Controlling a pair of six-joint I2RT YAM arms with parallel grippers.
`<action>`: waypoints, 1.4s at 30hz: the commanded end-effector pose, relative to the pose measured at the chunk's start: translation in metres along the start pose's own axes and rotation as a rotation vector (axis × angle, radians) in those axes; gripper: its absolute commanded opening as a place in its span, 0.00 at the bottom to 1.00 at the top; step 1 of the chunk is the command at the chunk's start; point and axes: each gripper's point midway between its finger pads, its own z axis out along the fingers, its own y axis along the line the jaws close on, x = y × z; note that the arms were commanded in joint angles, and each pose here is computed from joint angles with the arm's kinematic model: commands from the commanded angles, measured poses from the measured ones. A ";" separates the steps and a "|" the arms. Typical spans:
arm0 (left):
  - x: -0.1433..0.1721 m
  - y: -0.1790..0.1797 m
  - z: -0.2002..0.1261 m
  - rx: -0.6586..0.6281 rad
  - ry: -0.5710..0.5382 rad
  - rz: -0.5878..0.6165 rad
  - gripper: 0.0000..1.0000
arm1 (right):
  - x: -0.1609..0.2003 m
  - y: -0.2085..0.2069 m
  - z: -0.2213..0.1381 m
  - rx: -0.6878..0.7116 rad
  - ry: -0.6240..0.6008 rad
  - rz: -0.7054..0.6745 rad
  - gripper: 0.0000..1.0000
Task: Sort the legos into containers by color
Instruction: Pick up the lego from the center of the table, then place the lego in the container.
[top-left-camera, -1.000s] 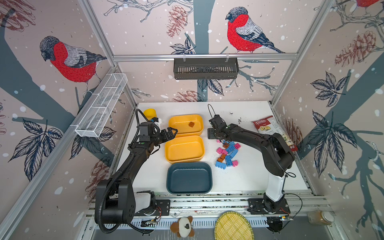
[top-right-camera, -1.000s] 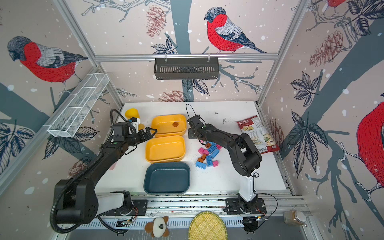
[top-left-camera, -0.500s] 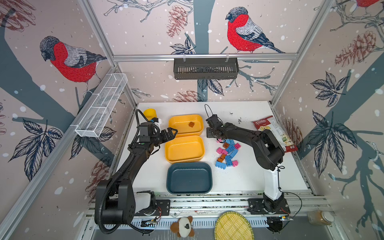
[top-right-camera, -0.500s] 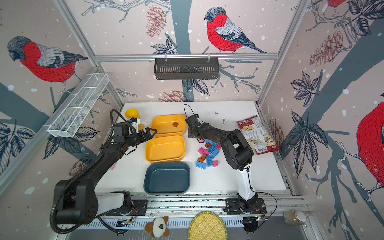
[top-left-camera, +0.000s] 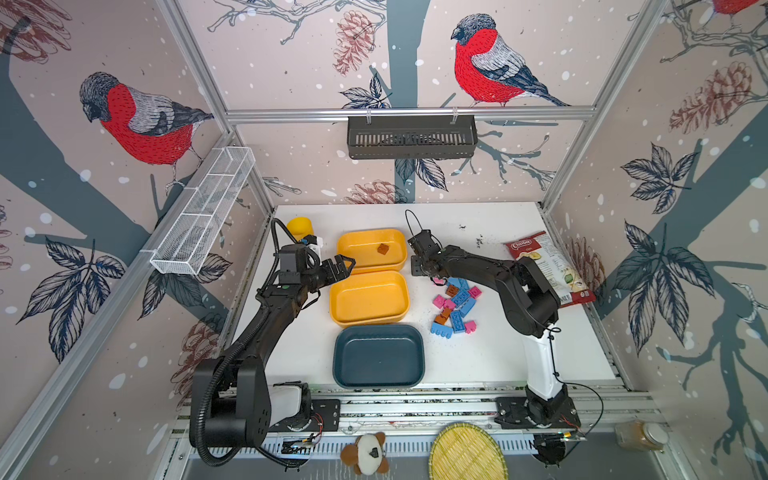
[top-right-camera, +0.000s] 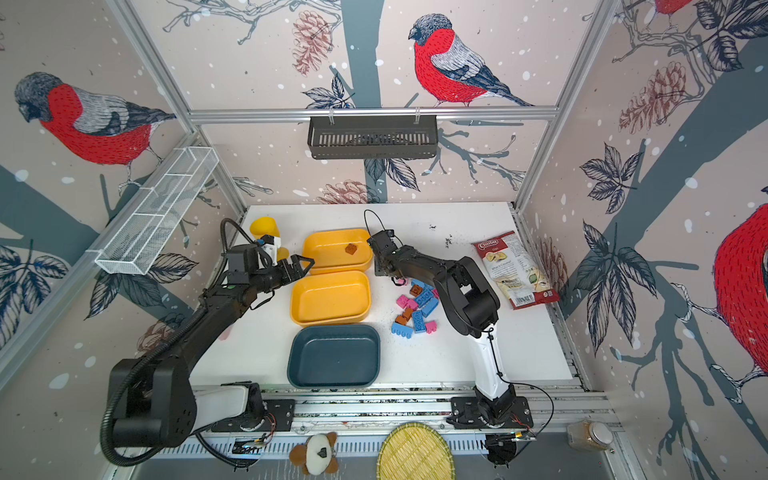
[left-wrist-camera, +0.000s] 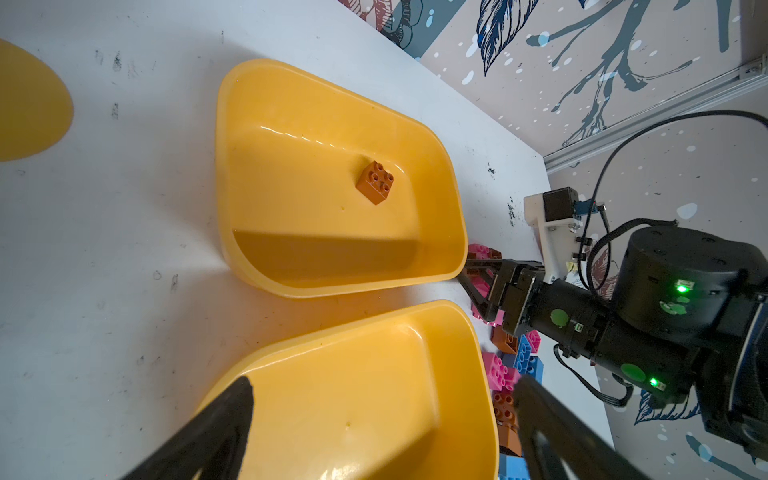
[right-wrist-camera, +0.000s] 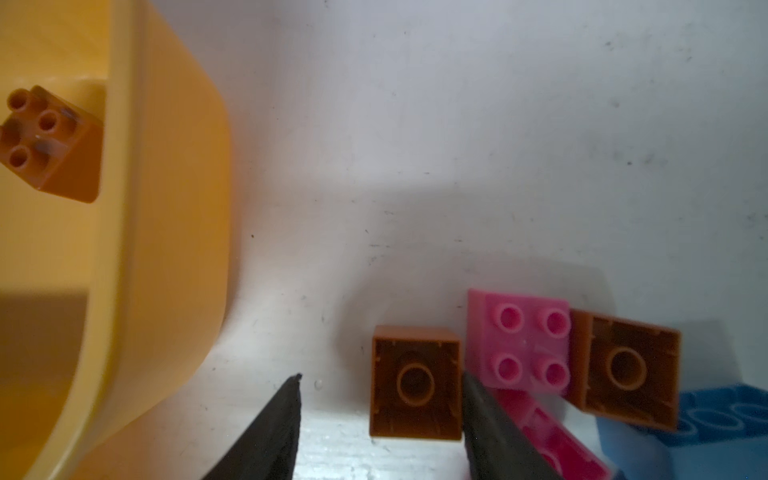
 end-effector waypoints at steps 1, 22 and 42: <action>-0.005 -0.004 -0.001 0.019 -0.017 0.015 0.97 | 0.001 0.000 0.003 0.012 0.001 0.000 0.62; -0.006 -0.003 0.000 0.008 -0.014 0.020 0.97 | -0.039 -0.002 -0.020 0.015 -0.101 0.002 0.28; -0.018 0.000 -0.014 -0.058 -0.059 0.031 0.97 | -0.085 0.164 -0.052 -0.408 -0.246 -0.228 0.27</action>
